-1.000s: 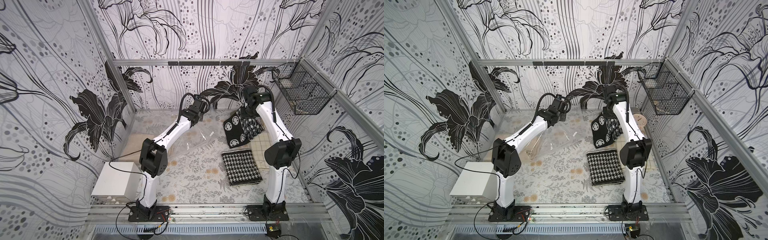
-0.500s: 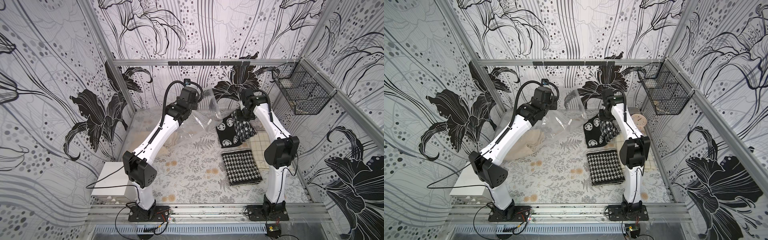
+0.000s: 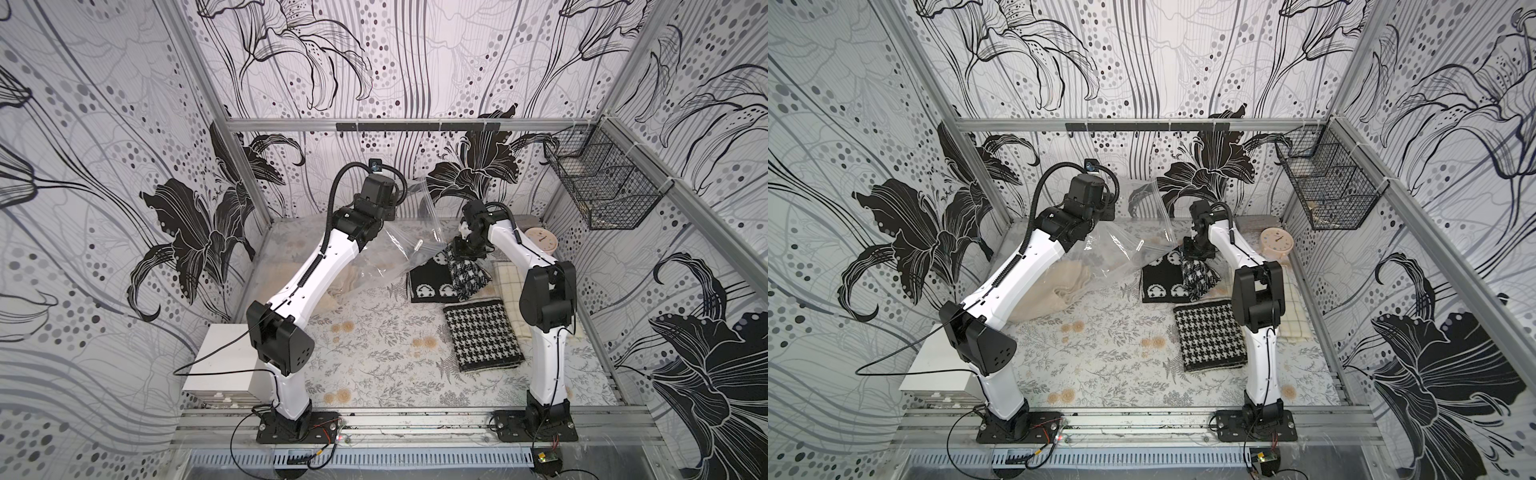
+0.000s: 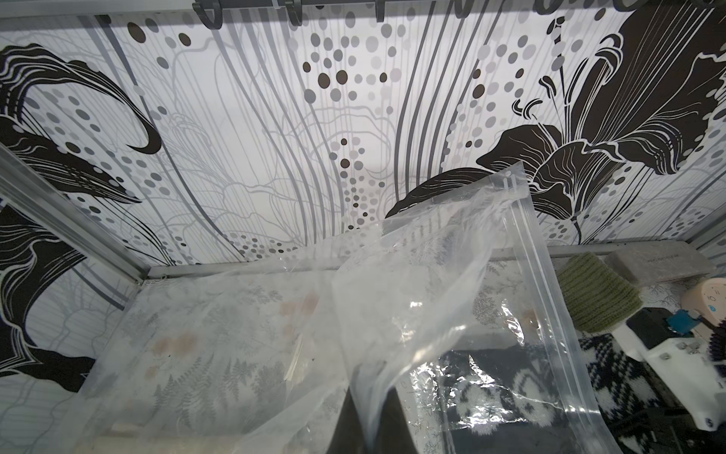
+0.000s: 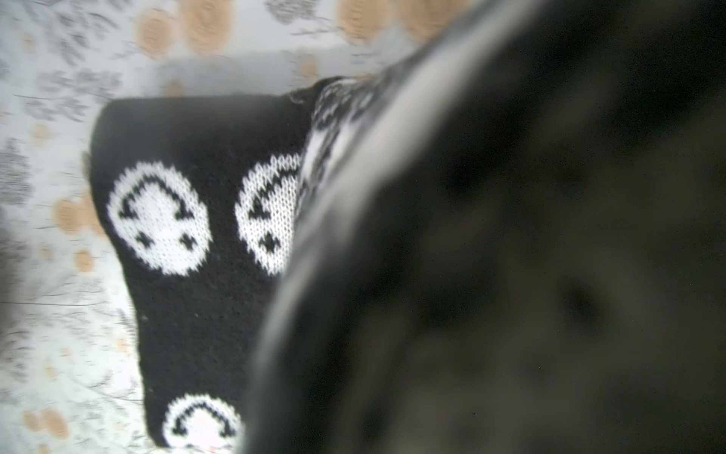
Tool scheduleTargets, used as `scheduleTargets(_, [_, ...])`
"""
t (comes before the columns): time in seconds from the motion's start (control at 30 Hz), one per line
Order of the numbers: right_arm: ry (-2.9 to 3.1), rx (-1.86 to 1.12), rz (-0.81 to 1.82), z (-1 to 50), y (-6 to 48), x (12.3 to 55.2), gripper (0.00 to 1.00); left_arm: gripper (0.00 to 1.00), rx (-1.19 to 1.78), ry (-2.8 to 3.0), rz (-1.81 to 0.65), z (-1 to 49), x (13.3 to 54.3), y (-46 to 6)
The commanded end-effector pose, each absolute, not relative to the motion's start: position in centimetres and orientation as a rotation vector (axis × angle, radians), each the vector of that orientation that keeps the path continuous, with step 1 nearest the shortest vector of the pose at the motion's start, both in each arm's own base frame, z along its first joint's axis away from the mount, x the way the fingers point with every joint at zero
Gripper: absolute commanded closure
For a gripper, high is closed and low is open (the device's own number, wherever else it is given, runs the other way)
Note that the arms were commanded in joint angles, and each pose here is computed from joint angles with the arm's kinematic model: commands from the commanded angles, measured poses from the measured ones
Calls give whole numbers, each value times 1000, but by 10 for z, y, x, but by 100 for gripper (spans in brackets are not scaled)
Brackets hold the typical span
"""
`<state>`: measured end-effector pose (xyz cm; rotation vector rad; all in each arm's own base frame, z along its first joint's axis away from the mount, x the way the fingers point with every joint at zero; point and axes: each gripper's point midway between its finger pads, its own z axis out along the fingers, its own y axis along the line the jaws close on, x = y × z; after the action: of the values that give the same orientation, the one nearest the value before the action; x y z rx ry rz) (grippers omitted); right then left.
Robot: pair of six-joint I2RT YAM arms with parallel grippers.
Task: Take the scarf out of the vacuum bag
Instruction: Take out the scarf from the vacuum bag.
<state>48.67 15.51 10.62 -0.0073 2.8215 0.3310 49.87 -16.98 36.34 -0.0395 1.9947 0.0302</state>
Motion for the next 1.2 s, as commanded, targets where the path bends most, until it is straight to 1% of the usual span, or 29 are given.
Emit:
scheduleTargets(0.0, [2803, 6, 465, 97, 179, 497, 100, 100, -35, 1966, 18, 370, 504, -171])
scheduleTargets(0.07, [2798, 23, 388, 96, 170, 501, 100, 100, -37, 1967, 17, 369, 503, -171])
scheduleTargets(0.13, [2790, 53, 258, 96, 152, 506, 100, 100, -37, 1970, 13, 368, 502, -172])
scheduleTargets(0.23, [2802, 79, 142, 95, 128, 510, 100, 100, -37, 1971, 7, 367, 502, -173])
scheduleTargets(0.47, [2862, 91, 79, 81, 113, 505, 100, 100, -33, 1978, 15, 366, 503, -172])
scheduleTargets(0.6, [2892, 81, 121, 74, 117, 495, 100, 100, -35, 1978, 20, 364, 504, -172])
scheduleTargets(0.77, [2920, 72, 260, 61, 134, 490, 100, 100, -35, 1982, 13, 362, 505, -174])
scheduleTargets(0.87, [2909, 76, 394, 60, 149, 489, 100, 100, -31, 1987, 15, 360, 506, -174])
scheduleTargets(0.97, [2903, 84, 371, 62, 146, 490, 100, 100, -30, 1983, 11, 362, 506, -175])
scheduleTargets(1.0, [2904, 84, 348, 63, 143, 490, 97, 100, -32, 1981, 11, 363, 506, -174])
scheduleTargets(1.03, [2907, 88, 312, 63, 139, 490, 83, 100, -31, 1982, 10, 363, 506, -174])
scheduleTargets(1.1, [2910, 84, 233, 67, 128, 490, 58, 100, -30, 1982, 11, 362, 506, -175])
scheduleTargets(1.13, [2912, 87, 188, 68, 122, 489, 47, 100, -30, 1983, 11, 362, 506, -174])
scheduleTargets(1.17, [2905, 91, 128, 73, 114, 489, 39, 100, -31, 1982, 11, 362, 506, -174])
